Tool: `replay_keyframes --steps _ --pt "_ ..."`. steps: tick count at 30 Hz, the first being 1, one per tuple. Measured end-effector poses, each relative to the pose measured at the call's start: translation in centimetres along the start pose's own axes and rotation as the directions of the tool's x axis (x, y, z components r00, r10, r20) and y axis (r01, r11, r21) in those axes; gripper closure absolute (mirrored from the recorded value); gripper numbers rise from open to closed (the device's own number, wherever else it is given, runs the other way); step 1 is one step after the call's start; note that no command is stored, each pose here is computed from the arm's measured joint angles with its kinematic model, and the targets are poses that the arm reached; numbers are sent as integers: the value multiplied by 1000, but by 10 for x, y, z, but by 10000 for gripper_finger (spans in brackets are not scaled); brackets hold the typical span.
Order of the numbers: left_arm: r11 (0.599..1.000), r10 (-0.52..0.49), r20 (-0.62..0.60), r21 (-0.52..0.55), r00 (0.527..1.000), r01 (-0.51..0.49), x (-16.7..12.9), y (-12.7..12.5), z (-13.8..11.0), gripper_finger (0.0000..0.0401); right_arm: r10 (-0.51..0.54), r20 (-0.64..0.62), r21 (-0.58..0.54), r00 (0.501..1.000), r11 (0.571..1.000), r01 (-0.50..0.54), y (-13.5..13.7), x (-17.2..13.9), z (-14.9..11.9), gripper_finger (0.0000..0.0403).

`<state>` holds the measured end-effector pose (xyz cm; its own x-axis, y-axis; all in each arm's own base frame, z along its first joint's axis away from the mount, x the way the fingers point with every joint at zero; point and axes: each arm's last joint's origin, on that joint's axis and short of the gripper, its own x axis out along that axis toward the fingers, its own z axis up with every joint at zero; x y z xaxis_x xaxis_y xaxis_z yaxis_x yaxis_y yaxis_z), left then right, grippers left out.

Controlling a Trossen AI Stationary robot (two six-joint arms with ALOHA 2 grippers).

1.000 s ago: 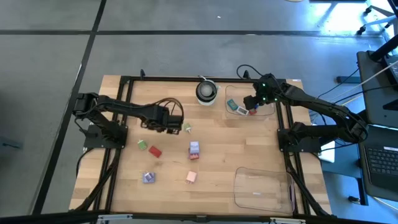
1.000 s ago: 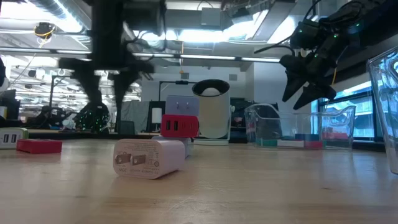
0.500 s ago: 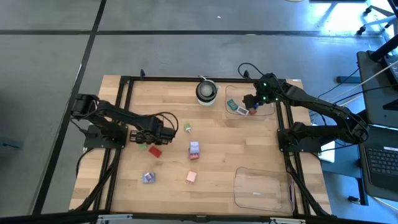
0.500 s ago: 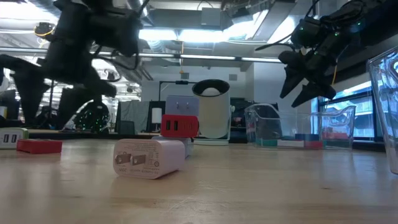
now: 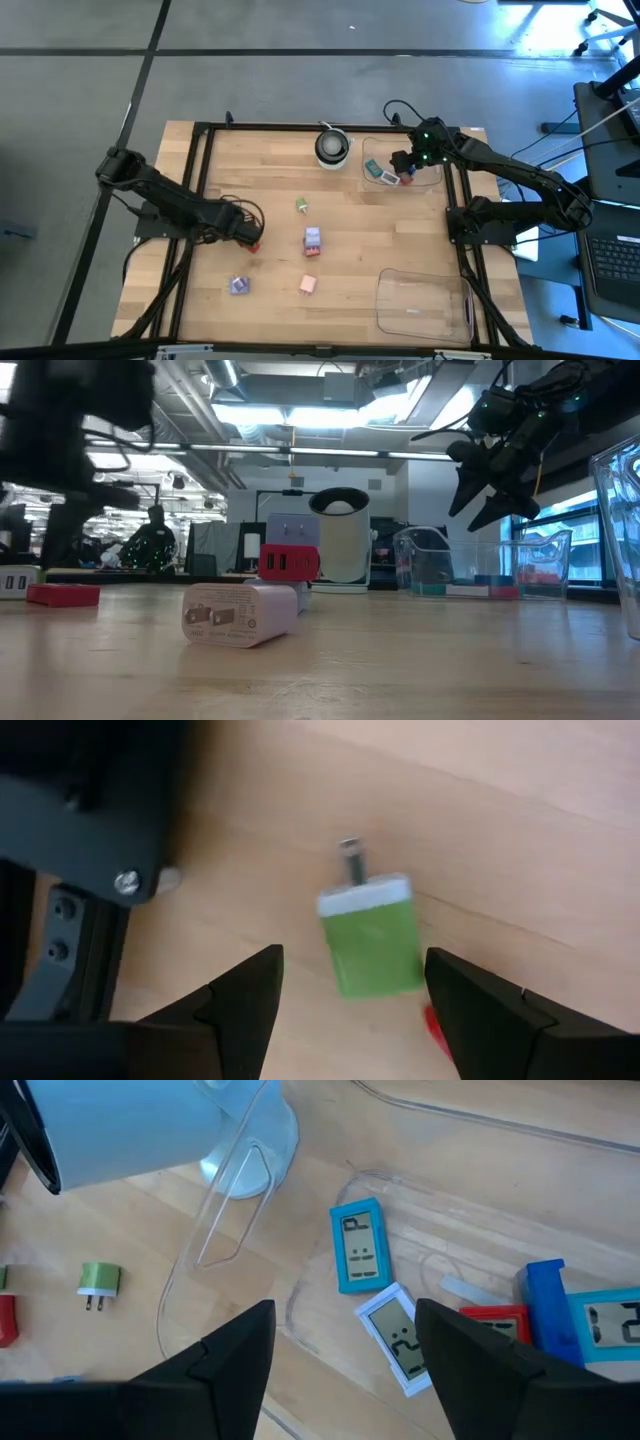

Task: Pick & Place Office items
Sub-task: Put the bottom green charger adapter into the bottom transparent bin

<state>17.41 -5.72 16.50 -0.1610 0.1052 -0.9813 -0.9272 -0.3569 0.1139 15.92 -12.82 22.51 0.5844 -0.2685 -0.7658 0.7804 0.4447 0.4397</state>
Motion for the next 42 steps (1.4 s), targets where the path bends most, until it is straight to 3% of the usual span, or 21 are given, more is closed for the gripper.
replay_keyframes --steps 8,12,16,21,25,29,34,39,42 --pt "994 -93 4 -61 996 93 24 3 -3 159 0 0 0 1000 1000 0 0 0 0 158" --pt "994 -89 9 -61 996 90 30 5 0 162 3 -1 0 1000 1000 -3 0 0 0 158" --pt "993 -111 19 -31 994 112 29 3 -1 189 3 -1 0 1000 1000 -3 0 0 0 158" --pt "976 -215 79 31 973 214 21 -4 -2 252 2 -1 27 1000 1000 -2 0 0 0 158" --pt "945 -325 156 83 933 316 10 -12 -4 254 2 -1 32 1000 999 -2 0 0 0 158" --pt "881 -474 253 147 844 450 -9 -24 -6 254 2 -1 54 1000 999 -2 0 0 0 158" --pt "741 -671 327 294 665 603 -37 -45 -12 254 3 -1 84 1000 996 -3 0 0 0 158" --pt "630 -765 234 468 601 620 -63 -75 -8 254 9 -7 96 1000 995 -8 3 0 -2 158" --pt "526 -822 129 546 554 652 -76 -95 2 254 19 -17 81 1000 997 -17 6 1 -4 158"
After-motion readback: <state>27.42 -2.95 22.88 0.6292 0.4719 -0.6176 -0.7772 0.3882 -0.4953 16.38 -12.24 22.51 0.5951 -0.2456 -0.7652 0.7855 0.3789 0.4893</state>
